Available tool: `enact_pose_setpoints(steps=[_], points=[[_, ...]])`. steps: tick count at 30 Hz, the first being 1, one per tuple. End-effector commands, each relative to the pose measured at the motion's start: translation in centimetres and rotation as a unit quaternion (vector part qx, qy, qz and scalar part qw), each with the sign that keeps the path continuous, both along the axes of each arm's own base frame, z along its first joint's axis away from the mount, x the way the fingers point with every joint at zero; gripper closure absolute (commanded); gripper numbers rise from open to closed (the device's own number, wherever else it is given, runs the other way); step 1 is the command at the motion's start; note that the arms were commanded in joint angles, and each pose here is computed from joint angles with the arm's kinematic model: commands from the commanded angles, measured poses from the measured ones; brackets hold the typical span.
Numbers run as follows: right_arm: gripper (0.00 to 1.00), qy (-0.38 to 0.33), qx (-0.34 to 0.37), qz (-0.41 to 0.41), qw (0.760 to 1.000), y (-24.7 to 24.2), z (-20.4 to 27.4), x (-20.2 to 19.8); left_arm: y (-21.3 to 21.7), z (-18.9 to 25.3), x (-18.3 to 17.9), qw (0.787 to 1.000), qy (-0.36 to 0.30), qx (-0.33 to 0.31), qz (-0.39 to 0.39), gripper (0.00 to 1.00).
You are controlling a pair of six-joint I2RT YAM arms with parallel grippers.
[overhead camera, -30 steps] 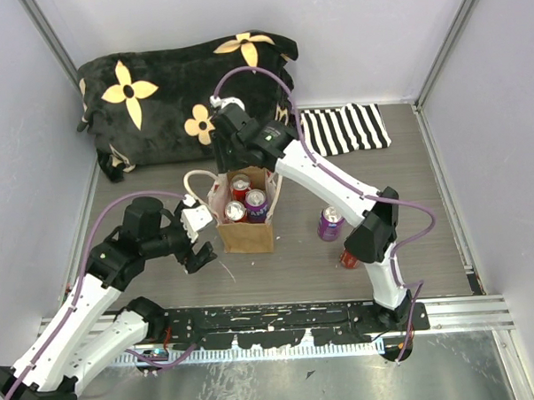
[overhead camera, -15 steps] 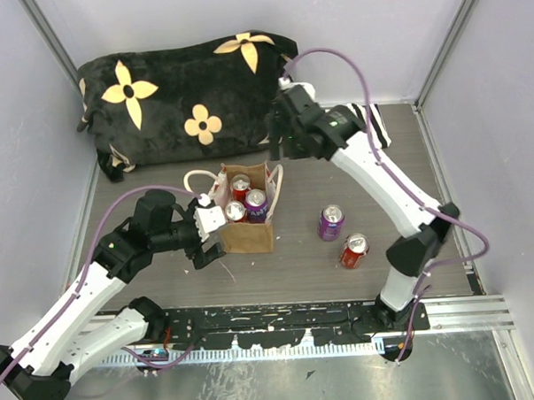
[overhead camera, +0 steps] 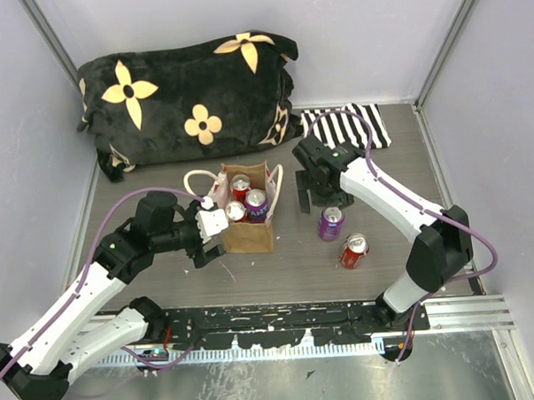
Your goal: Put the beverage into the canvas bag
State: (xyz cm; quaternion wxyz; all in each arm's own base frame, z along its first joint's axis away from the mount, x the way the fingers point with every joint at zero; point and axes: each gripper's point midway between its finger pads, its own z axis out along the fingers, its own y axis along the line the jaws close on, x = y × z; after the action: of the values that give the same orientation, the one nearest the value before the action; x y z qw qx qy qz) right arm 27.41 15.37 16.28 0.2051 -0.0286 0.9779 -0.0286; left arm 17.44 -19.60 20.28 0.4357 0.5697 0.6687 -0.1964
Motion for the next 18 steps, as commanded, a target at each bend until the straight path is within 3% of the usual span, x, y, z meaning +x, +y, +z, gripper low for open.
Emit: enact_pose_setpoints(steps=[1,8,18], points=[[0.13,-0.008,0.026,-0.021,0.999,-0.3,-0.6,-0.2,-0.1,0.8,0.2,1.0,-0.021,-0.009,-0.002,0.06],[0.08,-0.019,0.018,-0.039,0.999,-1.7,-0.7,1.1,0.2,0.7,-0.2,1.0,-0.014,-0.009,0.001,0.06],[0.07,0.039,0.022,-0.048,0.998,-3.0,-5.6,-0.5,0.3,0.6,-0.3,1.0,-0.011,-0.008,0.003,0.06]])
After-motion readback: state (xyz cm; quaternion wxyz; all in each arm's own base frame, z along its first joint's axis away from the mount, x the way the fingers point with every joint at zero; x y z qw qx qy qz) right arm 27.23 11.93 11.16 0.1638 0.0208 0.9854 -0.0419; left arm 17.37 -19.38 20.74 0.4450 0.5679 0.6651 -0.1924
